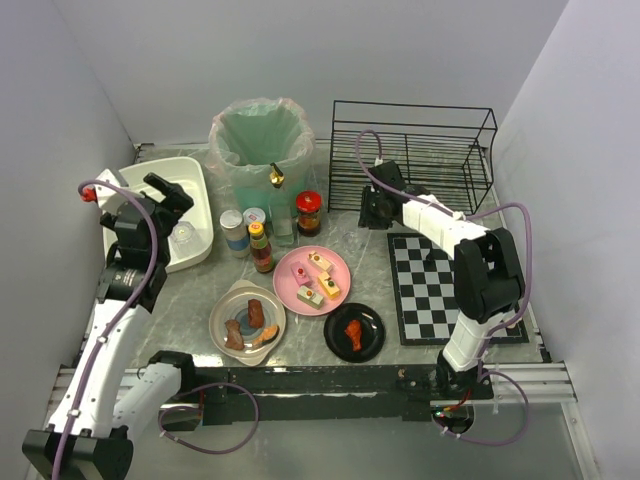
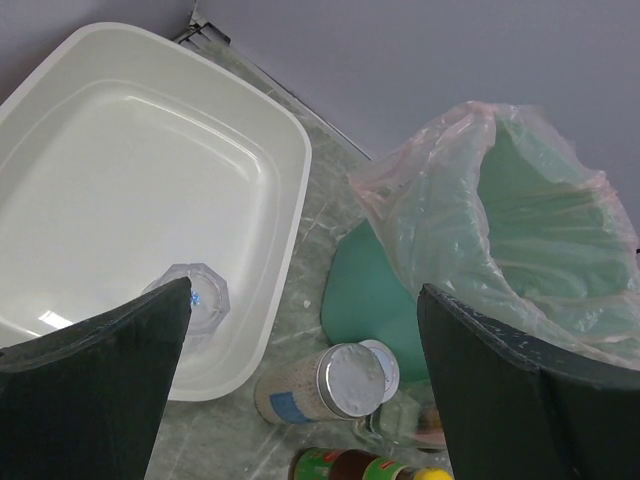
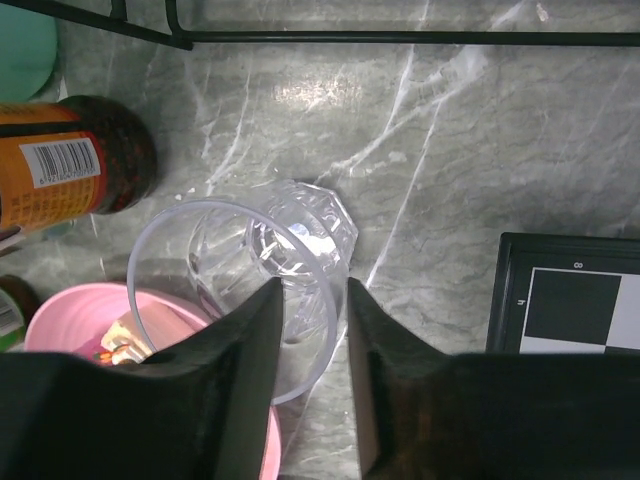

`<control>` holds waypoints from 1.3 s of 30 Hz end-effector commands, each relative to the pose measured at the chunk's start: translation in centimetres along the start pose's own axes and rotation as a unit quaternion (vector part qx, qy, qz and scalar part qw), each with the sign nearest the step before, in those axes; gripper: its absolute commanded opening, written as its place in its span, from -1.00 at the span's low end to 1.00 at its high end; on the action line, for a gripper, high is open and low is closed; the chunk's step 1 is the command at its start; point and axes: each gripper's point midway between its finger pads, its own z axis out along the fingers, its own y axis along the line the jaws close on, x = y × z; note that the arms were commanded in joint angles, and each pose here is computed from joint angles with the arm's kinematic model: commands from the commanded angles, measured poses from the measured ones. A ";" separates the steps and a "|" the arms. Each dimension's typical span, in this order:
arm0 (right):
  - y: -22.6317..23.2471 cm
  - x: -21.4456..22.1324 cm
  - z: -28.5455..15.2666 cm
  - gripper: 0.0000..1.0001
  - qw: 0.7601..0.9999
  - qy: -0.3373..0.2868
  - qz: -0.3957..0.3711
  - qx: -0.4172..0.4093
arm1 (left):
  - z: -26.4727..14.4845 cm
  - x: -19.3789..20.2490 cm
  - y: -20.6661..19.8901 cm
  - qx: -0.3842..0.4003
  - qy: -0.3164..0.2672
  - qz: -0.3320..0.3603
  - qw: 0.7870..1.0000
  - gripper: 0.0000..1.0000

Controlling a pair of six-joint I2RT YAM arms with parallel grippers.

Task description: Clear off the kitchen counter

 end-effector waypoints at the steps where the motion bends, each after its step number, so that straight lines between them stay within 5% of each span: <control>1: 0.1 -1.1 -0.5 -0.30 1.000 -0.015 -0.012 0.012 | -0.8 -1.6 -1.1 0.025 -0.015 -0.016 0.999 0.99; 9: -0.1 -0.4 0.1 -0.52 1.000 -0.002 -0.018 0.023 | -1.8 -2.4 -1.8 0.045 -0.014 -0.016 0.999 0.99; 13: -0.4 -0.9 -1.1 -0.84 0.999 -0.023 -0.011 0.032 | -2.4 -3.1 -2.5 0.059 -0.016 -0.019 0.998 0.99; 20: -0.9 -5.8 -10.5 -1.00 0.988 -0.154 0.020 0.022 | -5.1 -5.9 -6.6 0.149 -0.009 -0.044 0.988 0.99; 24: 0.9 -8.5 -19.1 -1.00 0.964 -0.258 0.018 -0.057 | -7.9 -8.0 -9.8 0.227 -0.006 -0.073 0.971 0.99; 29: 8.2 -7.9 -29.3 -1.00 0.885 -0.343 -0.030 -0.313 | -12.8 -8.9 -15.1 0.413 0.018 -0.192 0.890 0.99; 34: 12.9 -5.8 -34.9 -1.00 0.796 -0.333 -0.029 -0.504 | -16.0 -8.5 -17.7 0.527 0.082 -0.299 0.791 0.99; 39: 14.8 -5.8 -35.4 -1.00 0.762 -0.298 -0.014 -0.574 | -17.0 -8.4 -18.1 0.560 0.104 -0.348 0.745 0.99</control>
